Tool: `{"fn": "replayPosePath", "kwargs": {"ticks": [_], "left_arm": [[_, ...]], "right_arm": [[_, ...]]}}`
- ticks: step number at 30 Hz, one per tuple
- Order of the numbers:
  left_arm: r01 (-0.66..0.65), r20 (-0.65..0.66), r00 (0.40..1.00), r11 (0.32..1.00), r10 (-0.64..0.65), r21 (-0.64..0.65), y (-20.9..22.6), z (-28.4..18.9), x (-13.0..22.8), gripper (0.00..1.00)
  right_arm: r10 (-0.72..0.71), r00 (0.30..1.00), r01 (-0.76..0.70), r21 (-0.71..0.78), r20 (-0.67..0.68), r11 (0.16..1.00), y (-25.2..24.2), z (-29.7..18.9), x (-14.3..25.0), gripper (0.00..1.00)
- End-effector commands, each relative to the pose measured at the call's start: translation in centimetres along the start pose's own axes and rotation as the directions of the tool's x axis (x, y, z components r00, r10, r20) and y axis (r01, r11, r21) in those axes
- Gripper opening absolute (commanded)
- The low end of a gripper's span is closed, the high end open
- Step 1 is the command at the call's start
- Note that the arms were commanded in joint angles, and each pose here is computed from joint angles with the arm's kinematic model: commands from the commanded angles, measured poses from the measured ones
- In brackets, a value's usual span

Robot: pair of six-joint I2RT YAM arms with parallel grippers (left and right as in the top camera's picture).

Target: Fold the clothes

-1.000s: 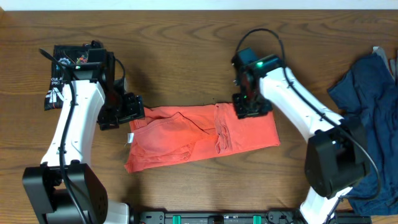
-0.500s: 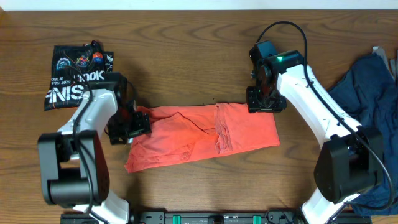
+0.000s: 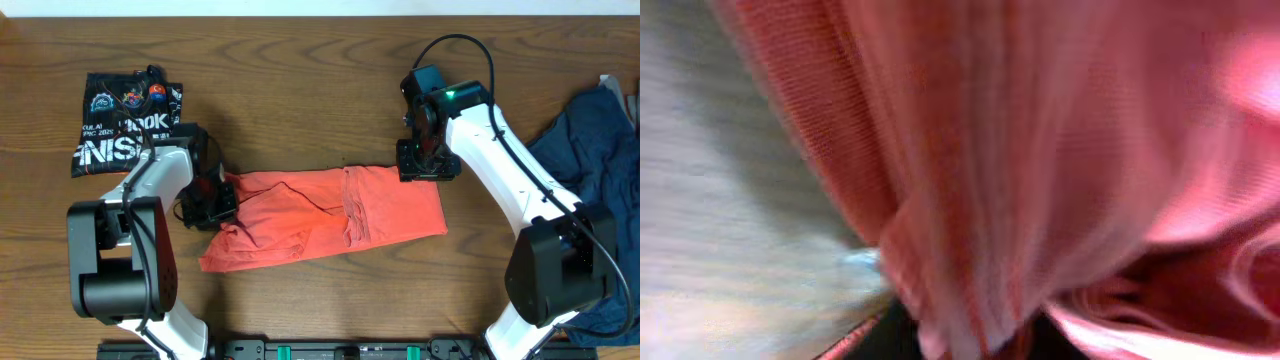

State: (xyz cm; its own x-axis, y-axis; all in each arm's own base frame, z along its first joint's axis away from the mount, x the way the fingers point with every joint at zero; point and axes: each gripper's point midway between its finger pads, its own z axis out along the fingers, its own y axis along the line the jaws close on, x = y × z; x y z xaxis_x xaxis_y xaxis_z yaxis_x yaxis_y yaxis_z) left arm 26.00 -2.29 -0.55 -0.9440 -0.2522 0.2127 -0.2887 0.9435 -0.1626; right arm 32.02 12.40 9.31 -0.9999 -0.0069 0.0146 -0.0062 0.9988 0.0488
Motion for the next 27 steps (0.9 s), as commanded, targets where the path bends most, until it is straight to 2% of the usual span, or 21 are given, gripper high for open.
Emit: {"fn": "replayPosePath", "kwargs": {"ticks": [1, 4, 11, 16, 21, 27], "left_arm": [[0.0, -0.061, 0.998, 0.999, -0.003, -0.05, 1.3, 2.3, 0.6, 0.1], [0.021, -0.049, 0.999, 0.998, -0.025, -0.063, 1.7, 0.9, -0.2, 0.06], [0.16, 0.024, 0.987, 0.962, -0.159, -0.222, 6.4, -6.4, -3.1, 0.06], [0.257, 0.053, 0.966, 0.946, -0.252, -0.199, 6.6, -11.2, -3.4, 0.06], [0.195, 0.02, 0.981, 0.977, -0.194, -0.092, 2.0, -13.4, -1.9, 0.06], [-0.003, 0.042, 0.999, 0.996, 0.0, 0.084, -7.7, -13.8, 0.0, 0.06]], "right_arm": [[0.022, 0.999, -0.023, 0.008, 0.031, 1.0, -0.3, -0.8, -0.4, 0.47], [0.025, 0.999, -0.027, 0.052, 0.044, 0.998, -1.2, -0.9, -0.6, 0.47], [0.097, 0.994, -0.102, 0.121, 0.049, 0.987, -4.9, -1.1, -1.1, 0.47], [0.159, 0.986, -0.164, 0.119, 0.05, 0.979, -7.7, -1.2, -1.6, 0.48], [0.203, 0.978, -0.208, 0.119, 0.05, 0.971, -10.0, -1.4, -1.8, 0.49], [0.231, 0.972, -0.235, 0.117, 0.05, 0.965, -11.6, -1.4, -1.9, 0.5]]}}
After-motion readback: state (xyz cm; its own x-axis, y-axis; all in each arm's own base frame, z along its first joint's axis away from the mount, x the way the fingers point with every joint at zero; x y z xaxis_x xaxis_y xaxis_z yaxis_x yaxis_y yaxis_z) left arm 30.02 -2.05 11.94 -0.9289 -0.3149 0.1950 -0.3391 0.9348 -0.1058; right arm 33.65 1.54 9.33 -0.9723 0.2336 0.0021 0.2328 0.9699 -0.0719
